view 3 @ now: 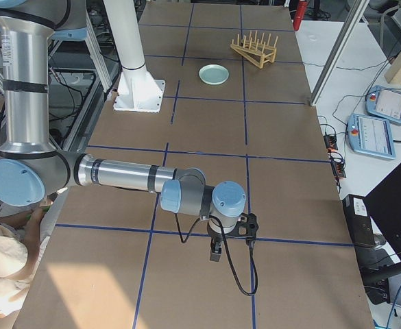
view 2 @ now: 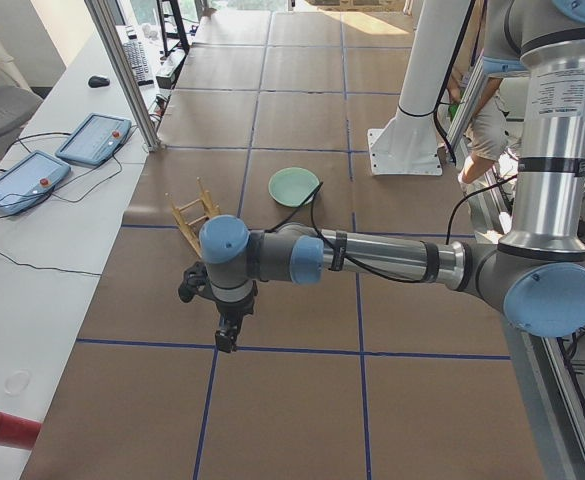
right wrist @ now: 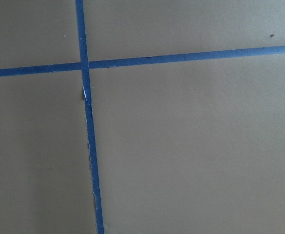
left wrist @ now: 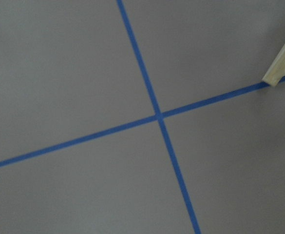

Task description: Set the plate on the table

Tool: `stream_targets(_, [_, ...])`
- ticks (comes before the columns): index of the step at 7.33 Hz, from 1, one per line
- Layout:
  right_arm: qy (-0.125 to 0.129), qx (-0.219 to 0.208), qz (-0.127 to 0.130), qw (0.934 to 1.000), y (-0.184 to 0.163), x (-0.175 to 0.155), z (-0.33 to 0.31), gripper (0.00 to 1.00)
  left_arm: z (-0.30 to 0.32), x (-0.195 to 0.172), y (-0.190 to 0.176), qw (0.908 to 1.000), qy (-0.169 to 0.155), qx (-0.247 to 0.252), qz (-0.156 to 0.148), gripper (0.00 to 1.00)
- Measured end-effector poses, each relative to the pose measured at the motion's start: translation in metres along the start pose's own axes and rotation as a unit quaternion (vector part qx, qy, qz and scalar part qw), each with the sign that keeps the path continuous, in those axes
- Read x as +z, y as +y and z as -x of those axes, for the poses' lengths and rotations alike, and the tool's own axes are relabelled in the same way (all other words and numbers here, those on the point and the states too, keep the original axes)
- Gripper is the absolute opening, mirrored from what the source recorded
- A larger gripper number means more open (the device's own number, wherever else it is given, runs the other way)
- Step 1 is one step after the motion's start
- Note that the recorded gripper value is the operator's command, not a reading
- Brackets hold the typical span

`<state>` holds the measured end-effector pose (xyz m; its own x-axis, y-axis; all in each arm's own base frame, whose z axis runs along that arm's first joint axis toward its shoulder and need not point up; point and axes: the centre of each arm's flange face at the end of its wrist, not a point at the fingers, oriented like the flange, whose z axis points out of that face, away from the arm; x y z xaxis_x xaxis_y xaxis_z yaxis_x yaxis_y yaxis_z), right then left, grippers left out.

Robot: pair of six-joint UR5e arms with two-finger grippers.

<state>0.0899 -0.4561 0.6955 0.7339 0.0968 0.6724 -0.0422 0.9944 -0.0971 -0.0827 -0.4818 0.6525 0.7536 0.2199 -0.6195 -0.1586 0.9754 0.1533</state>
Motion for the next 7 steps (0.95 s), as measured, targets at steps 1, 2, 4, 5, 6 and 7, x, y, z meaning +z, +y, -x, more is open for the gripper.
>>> stream_targets(1, [0.000,0.000,0.000,1.0000,0.000,0.000,0.000,1.00,0.013,-0.002,0.012,0.9999,0.004,-0.016,-0.003,1.00])
stream_targets(2, [0.000,0.000,0.000,1.0000,0.000,0.000,0.000,1.00,0.018,-0.004,0.018,0.9996,0.007,-0.027,-0.005,1.00])
stream_targets(4, [0.000,0.000,0.000,1.0000,0.000,0.000,0.000,1.00,0.021,-0.013,0.019,0.9993,0.009,-0.033,-0.015,1.00])
stream_targets(5, [0.000,0.000,0.000,1.0000,0.000,0.000,0.000,1.00,0.020,-0.018,0.018,0.9993,0.009,-0.032,-0.019,1.00])
stream_targets(6, [0.000,0.000,0.000,1.0000,0.000,0.000,0.000,1.00,0.019,-0.020,0.018,0.9993,0.008,-0.029,-0.022,1.00])
stream_targets(7, [0.000,0.000,0.000,1.0000,0.000,0.000,0.000,1.00,0.017,-0.023,0.016,0.9994,0.006,-0.024,-0.025,1.00])
